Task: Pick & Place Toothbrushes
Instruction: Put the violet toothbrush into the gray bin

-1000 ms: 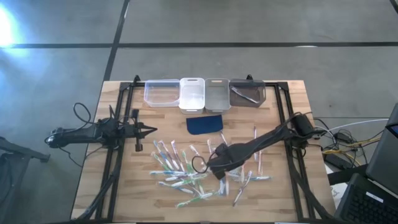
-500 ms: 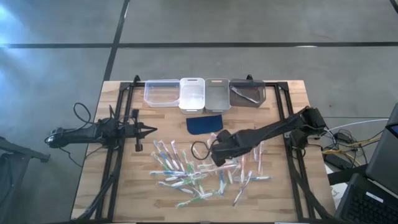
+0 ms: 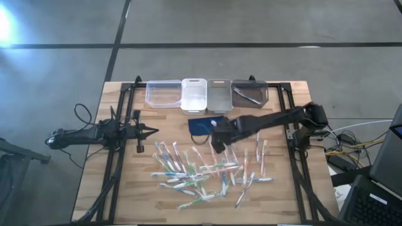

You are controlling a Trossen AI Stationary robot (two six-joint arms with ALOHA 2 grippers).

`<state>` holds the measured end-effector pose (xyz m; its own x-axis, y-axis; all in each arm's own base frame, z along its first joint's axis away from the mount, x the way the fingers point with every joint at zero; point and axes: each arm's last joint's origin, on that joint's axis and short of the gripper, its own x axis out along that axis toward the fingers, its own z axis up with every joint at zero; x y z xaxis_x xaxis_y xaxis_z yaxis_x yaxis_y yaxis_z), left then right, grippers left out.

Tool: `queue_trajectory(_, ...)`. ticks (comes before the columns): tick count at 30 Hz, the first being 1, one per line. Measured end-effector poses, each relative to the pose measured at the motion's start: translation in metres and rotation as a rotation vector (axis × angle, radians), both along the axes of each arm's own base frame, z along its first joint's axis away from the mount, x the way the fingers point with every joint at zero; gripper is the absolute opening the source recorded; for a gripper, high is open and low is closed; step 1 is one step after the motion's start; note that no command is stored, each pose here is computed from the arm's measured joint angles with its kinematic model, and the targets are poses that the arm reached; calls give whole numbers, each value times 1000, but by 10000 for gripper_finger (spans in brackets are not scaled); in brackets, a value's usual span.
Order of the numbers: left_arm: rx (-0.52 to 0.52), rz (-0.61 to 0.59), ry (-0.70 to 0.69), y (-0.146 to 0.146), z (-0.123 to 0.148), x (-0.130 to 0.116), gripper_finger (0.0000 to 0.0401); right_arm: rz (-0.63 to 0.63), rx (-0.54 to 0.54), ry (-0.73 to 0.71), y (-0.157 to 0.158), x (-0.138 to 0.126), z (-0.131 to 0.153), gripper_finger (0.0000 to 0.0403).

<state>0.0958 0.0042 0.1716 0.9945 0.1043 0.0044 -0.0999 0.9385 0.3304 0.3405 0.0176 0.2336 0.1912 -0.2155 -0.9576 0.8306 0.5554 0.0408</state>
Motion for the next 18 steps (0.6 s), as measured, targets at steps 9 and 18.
queue_trajectory(9, 0, 0, 0, 0, 0, 0, 12, -48, -42, -91, -71, 11, 35, 23)
queue_trajectory(18, 0, 0, 0, 0, 0, 0, 12, -120, -86, -143, -128, 4, 58, 23)
